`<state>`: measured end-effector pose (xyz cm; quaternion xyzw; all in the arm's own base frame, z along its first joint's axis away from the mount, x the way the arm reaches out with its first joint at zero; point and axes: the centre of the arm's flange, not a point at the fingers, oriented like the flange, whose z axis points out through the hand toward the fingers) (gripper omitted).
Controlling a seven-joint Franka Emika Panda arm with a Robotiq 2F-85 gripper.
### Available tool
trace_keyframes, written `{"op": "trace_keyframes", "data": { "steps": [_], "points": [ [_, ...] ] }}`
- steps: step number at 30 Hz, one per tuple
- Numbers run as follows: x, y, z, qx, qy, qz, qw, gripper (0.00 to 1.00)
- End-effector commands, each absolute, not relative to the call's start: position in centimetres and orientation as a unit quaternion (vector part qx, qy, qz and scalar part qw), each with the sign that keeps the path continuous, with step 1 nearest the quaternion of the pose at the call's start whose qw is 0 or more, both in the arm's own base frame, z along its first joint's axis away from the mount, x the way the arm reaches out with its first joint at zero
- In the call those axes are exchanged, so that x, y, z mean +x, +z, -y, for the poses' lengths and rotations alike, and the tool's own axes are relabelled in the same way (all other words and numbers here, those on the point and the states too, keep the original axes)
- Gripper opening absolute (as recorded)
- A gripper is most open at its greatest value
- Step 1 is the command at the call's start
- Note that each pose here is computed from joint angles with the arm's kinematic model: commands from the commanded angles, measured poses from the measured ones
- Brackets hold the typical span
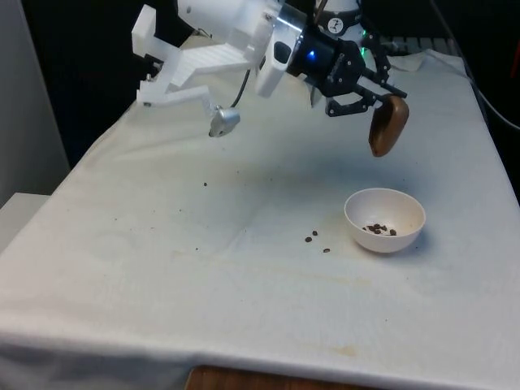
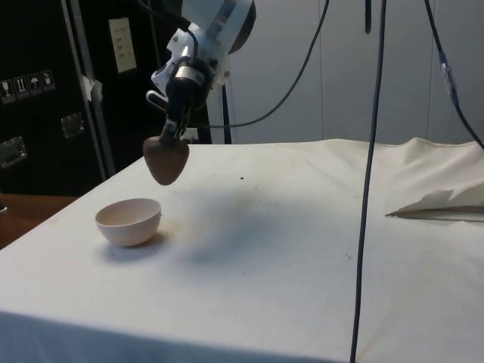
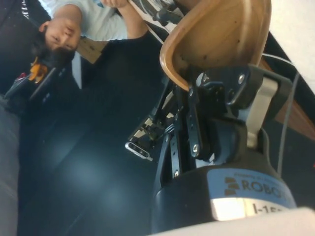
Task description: Pour the coffee beans from the cup into the bowl.
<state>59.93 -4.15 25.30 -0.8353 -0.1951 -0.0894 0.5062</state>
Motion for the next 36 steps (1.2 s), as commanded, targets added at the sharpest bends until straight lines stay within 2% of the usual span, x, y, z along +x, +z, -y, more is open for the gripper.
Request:
{"op": "trace_keyframes", "data": {
  "steps": [1,36],
  "points": [
    [59.9,25.5,4.1,-0.838,-0.084,0.200,0.500,0.03],
    [59.6,25.1,5.9,-0.869,-0.022,0.265,0.417,0.03]
  ]
}}
